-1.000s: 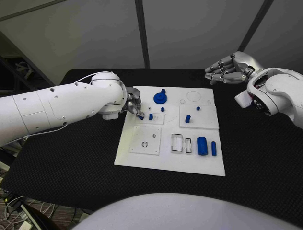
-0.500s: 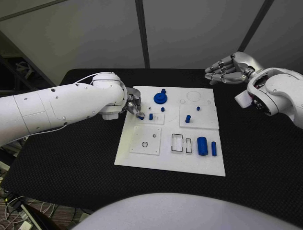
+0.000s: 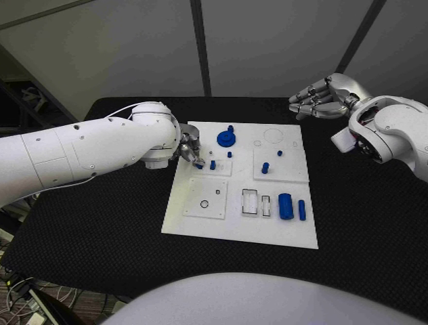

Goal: Assemble the parts on the task board

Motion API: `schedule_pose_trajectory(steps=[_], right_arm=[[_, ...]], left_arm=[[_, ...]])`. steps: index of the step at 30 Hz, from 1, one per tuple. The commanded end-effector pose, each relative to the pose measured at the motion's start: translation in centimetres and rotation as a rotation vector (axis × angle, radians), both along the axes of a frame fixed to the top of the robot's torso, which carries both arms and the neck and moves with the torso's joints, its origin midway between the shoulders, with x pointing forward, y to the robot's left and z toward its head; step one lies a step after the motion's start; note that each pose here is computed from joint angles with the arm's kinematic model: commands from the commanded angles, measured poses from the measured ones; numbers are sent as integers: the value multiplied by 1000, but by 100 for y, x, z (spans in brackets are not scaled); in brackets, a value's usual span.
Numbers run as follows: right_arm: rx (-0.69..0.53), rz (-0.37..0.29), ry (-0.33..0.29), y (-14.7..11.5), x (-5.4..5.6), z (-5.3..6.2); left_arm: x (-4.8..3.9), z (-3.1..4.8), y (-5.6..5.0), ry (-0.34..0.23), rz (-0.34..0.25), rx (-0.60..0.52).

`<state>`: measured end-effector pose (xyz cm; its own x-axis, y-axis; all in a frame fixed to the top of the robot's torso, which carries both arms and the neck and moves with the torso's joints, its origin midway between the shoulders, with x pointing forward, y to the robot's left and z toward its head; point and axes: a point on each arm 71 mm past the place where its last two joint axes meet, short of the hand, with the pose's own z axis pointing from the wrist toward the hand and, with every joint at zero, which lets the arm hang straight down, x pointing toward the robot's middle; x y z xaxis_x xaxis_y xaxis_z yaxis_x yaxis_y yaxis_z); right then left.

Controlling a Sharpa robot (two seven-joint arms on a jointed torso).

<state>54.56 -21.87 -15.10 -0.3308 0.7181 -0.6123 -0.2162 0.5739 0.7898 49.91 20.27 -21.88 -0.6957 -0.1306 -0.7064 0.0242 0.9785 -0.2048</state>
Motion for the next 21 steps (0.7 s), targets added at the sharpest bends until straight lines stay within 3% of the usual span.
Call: schedule_pose_trajectory(steps=[1, 21], right_arm=[[0, 9, -2, 12, 0, 11], [-1, 9, 0, 6, 1, 10]], left_arm=[[-39, -70, -26, 37, -30, 16], [-8, -99, -11, 41, -9, 36]])
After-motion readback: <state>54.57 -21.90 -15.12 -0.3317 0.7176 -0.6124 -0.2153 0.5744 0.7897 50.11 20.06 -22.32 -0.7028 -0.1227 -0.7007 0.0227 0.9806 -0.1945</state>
